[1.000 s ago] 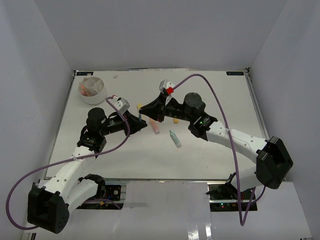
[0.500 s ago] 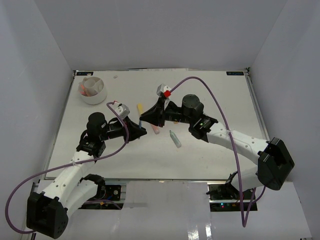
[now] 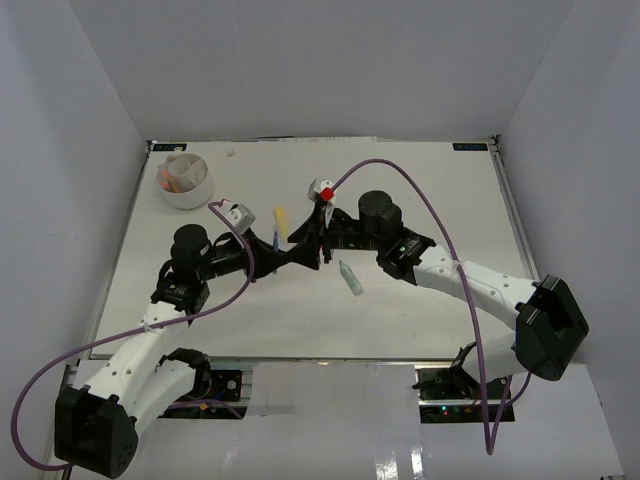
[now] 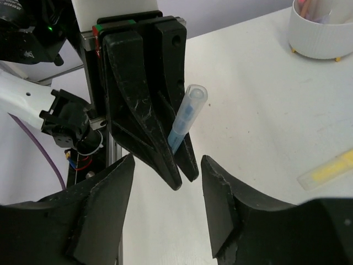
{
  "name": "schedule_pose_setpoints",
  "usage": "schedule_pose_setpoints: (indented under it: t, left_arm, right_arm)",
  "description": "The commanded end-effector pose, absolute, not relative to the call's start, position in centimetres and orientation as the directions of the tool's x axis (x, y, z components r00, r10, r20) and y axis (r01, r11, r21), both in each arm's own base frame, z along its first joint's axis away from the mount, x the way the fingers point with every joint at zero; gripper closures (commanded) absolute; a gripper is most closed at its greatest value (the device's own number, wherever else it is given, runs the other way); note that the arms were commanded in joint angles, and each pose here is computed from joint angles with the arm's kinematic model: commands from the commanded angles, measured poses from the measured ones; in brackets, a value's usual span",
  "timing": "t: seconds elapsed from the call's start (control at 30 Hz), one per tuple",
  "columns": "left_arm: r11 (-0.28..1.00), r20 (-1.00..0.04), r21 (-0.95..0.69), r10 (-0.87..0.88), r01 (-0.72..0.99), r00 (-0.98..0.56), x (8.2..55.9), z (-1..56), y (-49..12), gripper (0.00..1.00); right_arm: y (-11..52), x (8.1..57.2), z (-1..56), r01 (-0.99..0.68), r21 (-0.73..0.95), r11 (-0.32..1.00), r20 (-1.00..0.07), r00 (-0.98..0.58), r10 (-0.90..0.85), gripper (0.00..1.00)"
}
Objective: Sort the stationery into containers
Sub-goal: Close the pen cap on the pen, then place the pen in the storage box.
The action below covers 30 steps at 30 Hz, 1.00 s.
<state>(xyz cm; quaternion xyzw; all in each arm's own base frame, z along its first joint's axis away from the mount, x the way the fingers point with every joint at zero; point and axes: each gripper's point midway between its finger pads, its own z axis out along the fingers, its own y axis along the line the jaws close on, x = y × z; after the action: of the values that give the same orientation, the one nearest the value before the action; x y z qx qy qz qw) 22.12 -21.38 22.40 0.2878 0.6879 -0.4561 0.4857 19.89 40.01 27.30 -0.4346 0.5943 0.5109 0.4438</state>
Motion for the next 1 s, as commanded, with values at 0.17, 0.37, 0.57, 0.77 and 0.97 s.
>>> schedule_pose_setpoints:
  t: [0.17, 0.37, 0.57, 0.77, 0.97]
  left_arm:
    - [0.483, -0.941, -0.326, -0.080, 0.813, -0.330, 23.1, 23.3, -20.7, 1.00]
    - [0.782, -0.943, -0.313, -0.189, 0.539, -0.274, 28.3, 23.8, -16.0, 1.00]
    - [0.963, -0.964, -0.264, -0.262, 0.060, -0.040, 34.6, 27.8, -6.0, 1.00]
    - [0.932, -0.960, -0.278, -0.262, -0.234, 0.096, 38.8, 28.1, 1.1, 1.00]
    - [0.888, -0.948, -0.297, -0.231, -0.350, 0.218, 42.5, 28.3, 6.0, 0.99]
  right_arm:
    - [37.4, 22.2, 31.8, -0.965, 0.118, 0.236, -0.992, -0.124, -0.010, 0.25]
    - [34.1, 24.4, 30.1, -0.899, 0.082, 0.429, -0.993, -0.112, -0.044, 0.07]
    - [30.8, 25.3, 25.1, -0.819, 0.051, 0.572, -0.985, -0.137, -0.109, 0.09]
    - [29.1, 25.7, 22.3, -0.777, 0.023, 0.629, -0.978, -0.148, -0.148, 0.10]
    - [28.1, 25.2, 20.2, -0.781, -0.003, 0.625, -0.980, -0.123, -0.158, 0.09]
